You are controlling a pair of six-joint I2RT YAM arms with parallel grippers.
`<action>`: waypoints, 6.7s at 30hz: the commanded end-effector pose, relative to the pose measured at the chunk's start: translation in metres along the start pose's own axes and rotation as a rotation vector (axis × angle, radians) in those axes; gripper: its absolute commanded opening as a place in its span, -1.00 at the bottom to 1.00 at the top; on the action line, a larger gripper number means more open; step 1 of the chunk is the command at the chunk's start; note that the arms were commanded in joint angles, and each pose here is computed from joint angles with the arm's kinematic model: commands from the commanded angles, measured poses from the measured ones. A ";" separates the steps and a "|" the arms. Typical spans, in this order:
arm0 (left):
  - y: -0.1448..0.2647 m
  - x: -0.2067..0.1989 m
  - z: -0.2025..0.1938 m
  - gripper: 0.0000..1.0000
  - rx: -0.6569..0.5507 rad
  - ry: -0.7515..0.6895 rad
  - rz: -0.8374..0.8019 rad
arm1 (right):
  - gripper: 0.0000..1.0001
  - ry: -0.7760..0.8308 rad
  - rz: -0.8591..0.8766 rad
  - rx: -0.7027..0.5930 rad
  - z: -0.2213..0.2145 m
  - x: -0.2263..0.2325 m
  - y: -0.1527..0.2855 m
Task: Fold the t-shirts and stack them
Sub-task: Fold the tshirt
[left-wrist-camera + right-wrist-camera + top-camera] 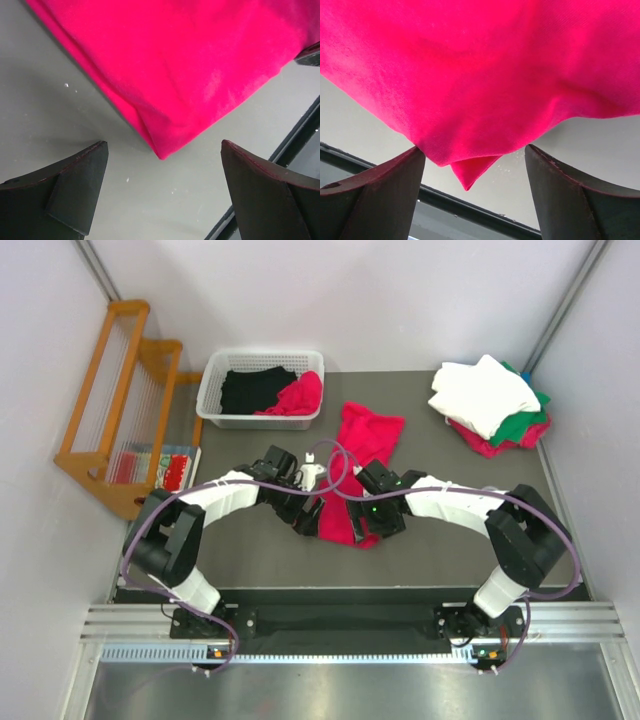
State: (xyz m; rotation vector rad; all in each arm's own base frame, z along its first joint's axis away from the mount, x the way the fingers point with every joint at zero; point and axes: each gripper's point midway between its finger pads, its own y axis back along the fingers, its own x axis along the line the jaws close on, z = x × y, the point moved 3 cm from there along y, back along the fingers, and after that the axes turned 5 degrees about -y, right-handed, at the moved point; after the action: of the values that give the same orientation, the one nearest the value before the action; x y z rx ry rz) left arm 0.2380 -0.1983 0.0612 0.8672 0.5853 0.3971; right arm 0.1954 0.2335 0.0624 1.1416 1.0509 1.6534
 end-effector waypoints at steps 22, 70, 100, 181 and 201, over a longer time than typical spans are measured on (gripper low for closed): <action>-0.003 -0.008 0.023 -0.24 -0.026 -0.018 -0.028 | -0.26 -0.045 0.051 -0.039 -0.005 0.001 0.013; -0.002 -0.010 0.005 0.18 0.080 -0.015 0.025 | -0.78 -0.023 0.087 -0.046 -0.004 0.006 0.019; -0.002 -0.006 0.018 -1.00 0.110 -0.034 0.041 | -1.00 -0.030 0.095 -0.047 -0.008 0.004 0.020; -0.006 0.158 0.187 -1.00 -0.029 -0.107 0.400 | -1.00 -0.220 0.070 -0.329 0.220 -0.085 0.019; 0.115 0.132 0.225 0.68 -0.278 -0.031 0.427 | 0.99 -0.235 -0.101 -0.460 0.270 -0.109 0.066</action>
State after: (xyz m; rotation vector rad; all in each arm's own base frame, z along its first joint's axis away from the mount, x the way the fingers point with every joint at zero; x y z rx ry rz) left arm 0.4706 -0.2121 0.1072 0.9540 0.3942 0.7332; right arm 0.4525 0.1727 0.1109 1.0527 0.6178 1.5384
